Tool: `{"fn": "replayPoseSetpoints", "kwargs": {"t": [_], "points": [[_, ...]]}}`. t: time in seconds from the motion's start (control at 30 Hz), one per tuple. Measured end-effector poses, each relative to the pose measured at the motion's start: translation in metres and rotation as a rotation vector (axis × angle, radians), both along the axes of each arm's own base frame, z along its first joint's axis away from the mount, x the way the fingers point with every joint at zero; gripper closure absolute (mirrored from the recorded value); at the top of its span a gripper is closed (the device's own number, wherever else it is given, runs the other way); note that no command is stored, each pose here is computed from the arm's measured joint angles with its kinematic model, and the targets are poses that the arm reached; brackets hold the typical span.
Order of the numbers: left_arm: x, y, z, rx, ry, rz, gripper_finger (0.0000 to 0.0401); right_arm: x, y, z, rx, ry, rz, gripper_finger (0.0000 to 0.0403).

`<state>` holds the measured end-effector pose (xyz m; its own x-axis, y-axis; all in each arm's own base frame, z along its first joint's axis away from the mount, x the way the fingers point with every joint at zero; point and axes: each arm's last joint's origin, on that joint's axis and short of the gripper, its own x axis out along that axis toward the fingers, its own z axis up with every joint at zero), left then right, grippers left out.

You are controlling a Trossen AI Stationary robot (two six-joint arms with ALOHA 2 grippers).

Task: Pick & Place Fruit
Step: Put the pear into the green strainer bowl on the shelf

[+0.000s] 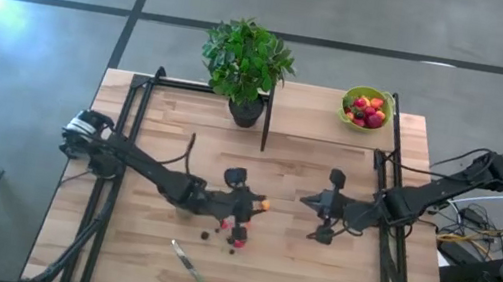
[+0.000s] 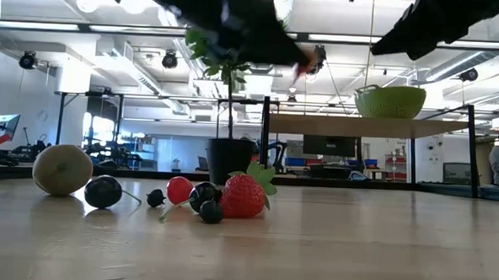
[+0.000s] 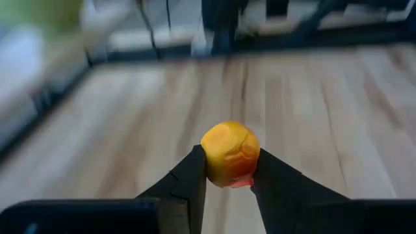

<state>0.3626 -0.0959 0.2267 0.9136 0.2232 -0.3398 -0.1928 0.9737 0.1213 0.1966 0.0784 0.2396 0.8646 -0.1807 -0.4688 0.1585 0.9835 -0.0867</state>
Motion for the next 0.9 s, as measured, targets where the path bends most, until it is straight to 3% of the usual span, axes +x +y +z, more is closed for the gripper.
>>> {"fn": "replayPoseSetpoints", "kwargs": {"t": [0.17,0.33,0.63,0.9], "points": [[0.007,0.002,0.021,0.158,-0.169,-0.048,0.0287,0.003,0.004,0.002,0.068,-0.061,0.077,0.0392],[0.009,0.004,0.032,0.248,-0.262,-0.054,0.0286,0.004,0.005,0.000,0.084,-0.086,0.098,0.0360],[0.013,0.018,0.043,0.284,-0.374,-0.143,0.0285,0.008,0.005,0.005,0.108,-0.283,0.119,0.0283],[0.017,0.035,0.047,0.286,-0.425,-0.202,0.0284,0.011,0.000,0.011,0.097,-0.335,0.095,0.0259]]}}
